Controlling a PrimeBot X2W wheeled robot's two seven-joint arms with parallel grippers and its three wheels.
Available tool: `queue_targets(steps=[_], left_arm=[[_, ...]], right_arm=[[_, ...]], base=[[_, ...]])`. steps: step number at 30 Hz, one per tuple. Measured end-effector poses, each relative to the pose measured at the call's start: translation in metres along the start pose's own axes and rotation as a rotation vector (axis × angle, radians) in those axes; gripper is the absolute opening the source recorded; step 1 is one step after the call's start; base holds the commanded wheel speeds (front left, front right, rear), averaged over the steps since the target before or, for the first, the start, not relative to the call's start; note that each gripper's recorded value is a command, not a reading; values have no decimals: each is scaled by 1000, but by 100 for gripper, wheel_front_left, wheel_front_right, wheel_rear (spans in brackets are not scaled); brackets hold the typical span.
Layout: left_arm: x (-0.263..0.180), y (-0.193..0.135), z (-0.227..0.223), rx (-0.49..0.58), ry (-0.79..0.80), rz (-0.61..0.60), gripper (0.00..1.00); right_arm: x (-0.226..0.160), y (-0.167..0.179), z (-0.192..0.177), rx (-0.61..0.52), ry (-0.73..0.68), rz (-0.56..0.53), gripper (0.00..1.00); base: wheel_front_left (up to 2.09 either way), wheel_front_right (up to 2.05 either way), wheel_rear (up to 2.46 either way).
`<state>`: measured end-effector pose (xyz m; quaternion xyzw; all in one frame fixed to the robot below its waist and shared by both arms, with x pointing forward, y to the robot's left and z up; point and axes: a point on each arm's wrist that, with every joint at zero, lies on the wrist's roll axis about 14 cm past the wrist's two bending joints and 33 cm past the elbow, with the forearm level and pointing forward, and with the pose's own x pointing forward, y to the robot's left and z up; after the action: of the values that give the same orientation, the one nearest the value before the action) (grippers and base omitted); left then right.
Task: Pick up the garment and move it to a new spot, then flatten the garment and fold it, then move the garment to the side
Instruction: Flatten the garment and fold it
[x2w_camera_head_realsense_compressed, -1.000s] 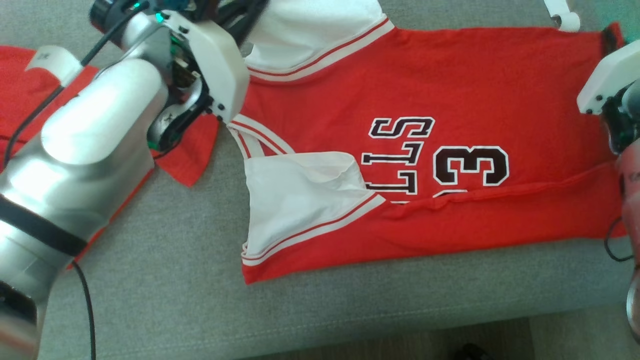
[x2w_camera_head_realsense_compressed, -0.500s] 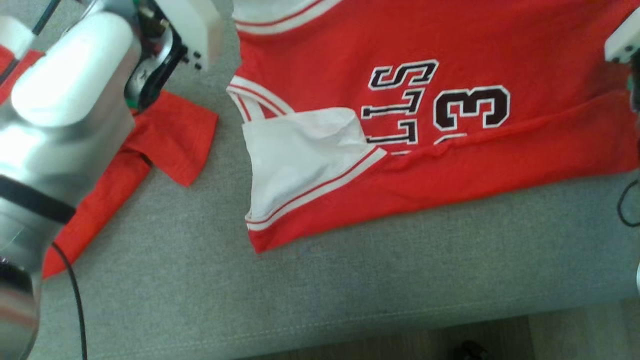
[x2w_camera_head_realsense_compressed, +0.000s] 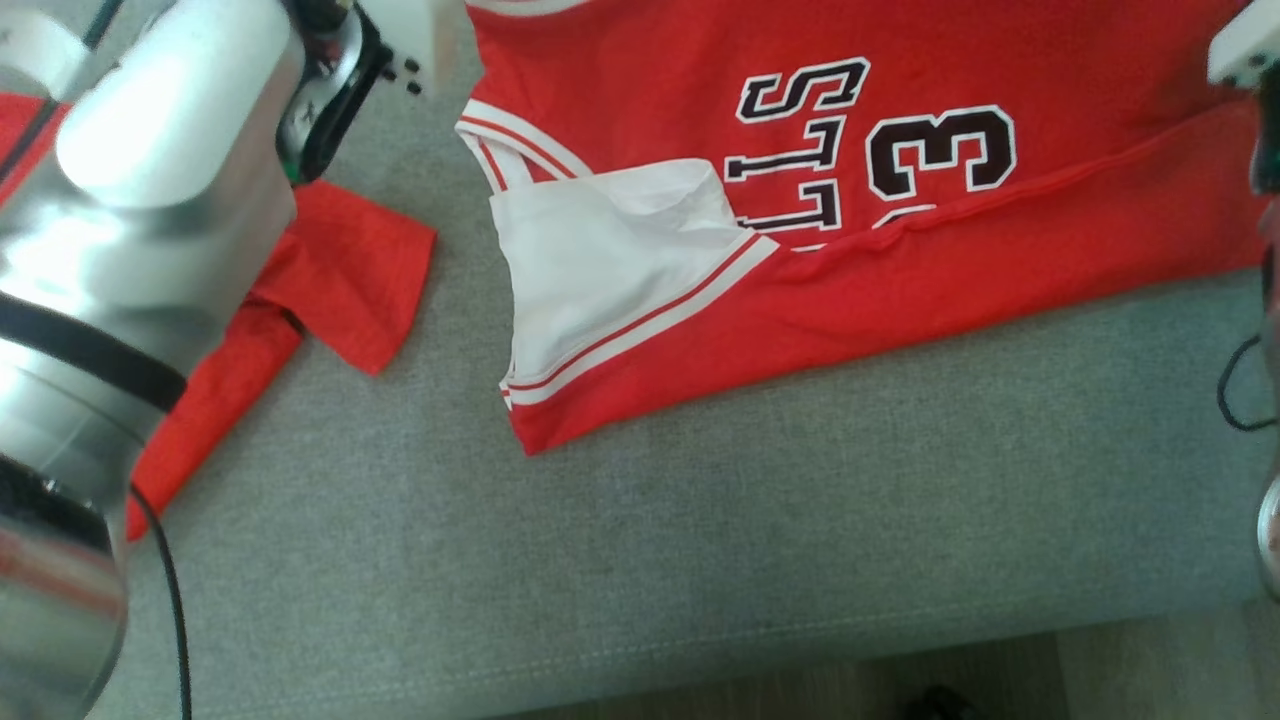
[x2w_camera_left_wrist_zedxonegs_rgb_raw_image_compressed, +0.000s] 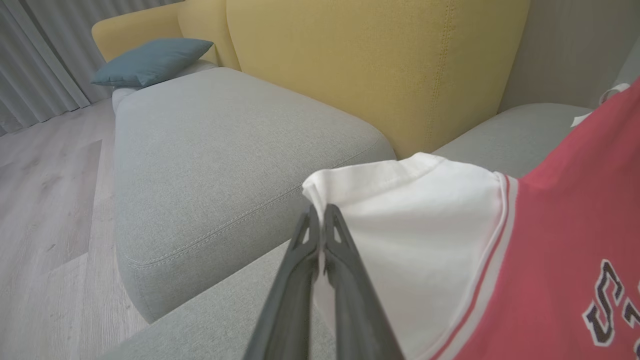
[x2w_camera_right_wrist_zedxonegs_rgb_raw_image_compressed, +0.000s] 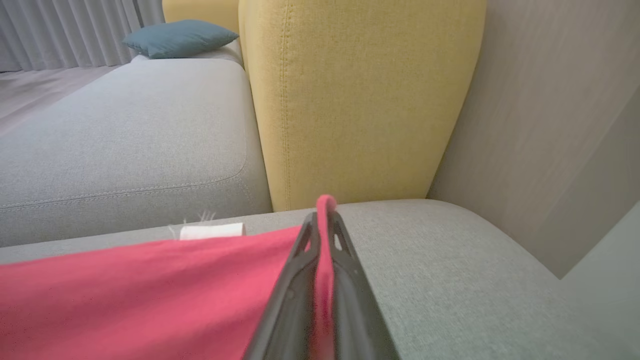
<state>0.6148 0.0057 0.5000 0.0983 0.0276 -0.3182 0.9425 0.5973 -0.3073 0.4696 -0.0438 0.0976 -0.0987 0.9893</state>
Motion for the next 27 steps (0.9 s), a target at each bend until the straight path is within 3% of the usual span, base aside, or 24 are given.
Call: queue_targets(steps=[9, 19, 27], left_arm=[[-26, -25, 2, 15, 11, -62, 0], [-91, -97, -15, 43, 120, -250, 0], [-139, -140, -16, 38, 187, -329, 0]], right_arm=[[-32, -7, -27, -7, 93, 3, 0], [-65, -23, -43, -67, 216, 9, 0], [-96, -26, -69, -127, 374, 32, 0]], base=[[0, 0, 0], [0, 0, 0], [0, 0, 0]])
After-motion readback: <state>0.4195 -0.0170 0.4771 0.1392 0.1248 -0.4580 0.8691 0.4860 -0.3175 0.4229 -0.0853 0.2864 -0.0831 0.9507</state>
